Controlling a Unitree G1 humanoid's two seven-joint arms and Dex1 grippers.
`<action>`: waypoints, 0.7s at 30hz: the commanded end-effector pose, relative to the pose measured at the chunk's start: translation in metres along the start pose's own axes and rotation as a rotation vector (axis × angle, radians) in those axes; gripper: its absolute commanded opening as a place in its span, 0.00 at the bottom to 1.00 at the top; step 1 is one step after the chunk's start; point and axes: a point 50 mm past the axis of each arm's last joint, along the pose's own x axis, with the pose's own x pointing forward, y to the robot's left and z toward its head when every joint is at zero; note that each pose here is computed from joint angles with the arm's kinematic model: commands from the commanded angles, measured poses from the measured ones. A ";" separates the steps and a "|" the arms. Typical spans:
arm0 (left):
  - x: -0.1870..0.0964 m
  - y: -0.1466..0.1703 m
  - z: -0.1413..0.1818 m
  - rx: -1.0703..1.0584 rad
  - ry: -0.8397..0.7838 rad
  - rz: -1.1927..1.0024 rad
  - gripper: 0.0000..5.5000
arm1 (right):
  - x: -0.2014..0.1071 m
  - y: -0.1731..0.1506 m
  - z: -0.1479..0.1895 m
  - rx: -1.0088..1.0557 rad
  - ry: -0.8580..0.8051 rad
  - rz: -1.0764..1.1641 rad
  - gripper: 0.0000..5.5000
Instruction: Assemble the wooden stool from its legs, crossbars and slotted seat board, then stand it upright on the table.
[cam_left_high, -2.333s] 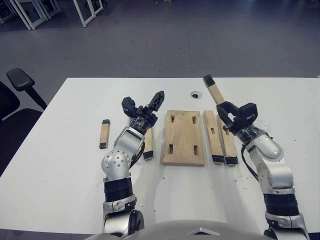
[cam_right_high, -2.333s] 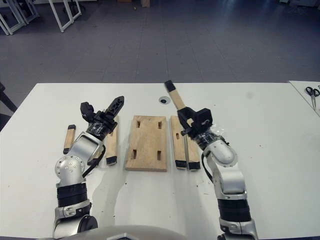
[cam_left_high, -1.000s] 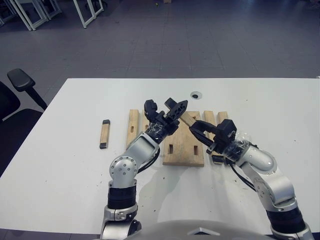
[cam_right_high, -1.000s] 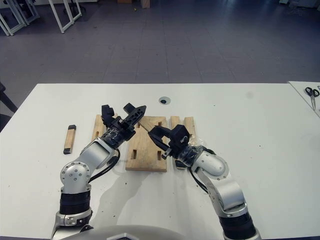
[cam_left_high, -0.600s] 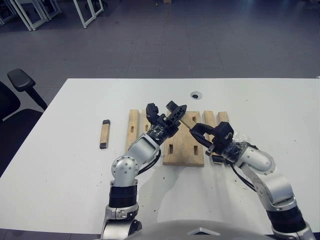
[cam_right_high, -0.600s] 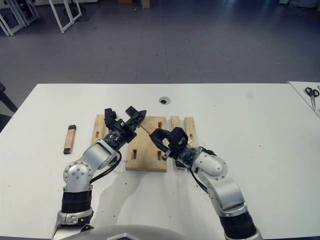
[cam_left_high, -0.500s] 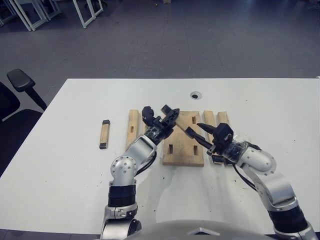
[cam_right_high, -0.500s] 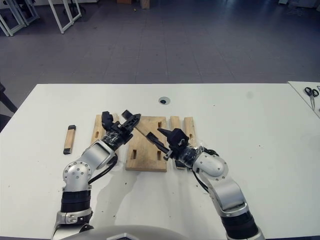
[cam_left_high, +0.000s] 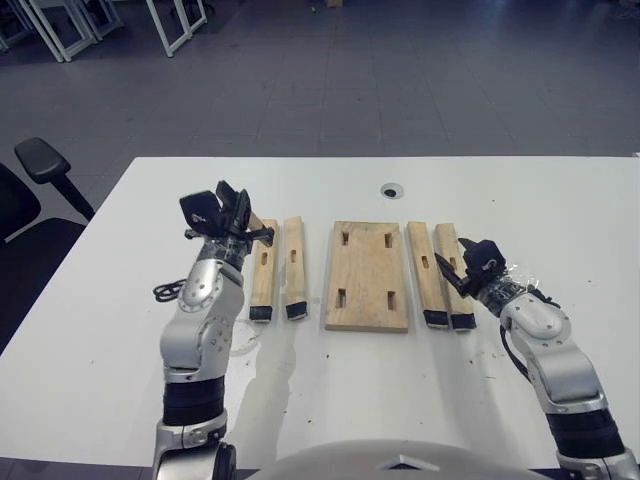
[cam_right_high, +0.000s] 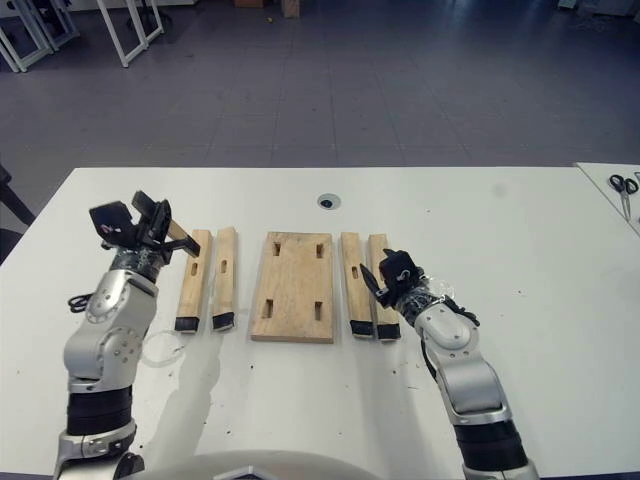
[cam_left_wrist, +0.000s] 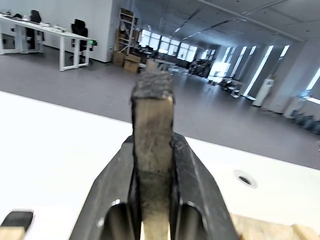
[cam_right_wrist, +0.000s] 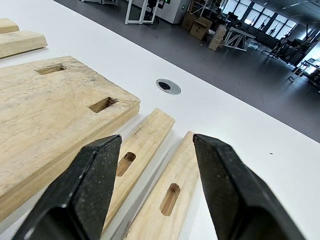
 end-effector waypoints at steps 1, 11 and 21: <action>0.002 0.009 -0.004 0.009 -0.031 0.041 0.08 | 0.002 0.002 -0.001 -0.007 0.005 0.013 0.48; -0.001 0.022 -0.018 0.028 -0.006 0.077 0.08 | -0.001 0.003 -0.003 0.001 0.011 0.042 0.48; 0.003 0.023 -0.026 0.035 0.010 0.064 0.08 | -0.002 0.004 -0.005 0.001 0.020 0.051 0.48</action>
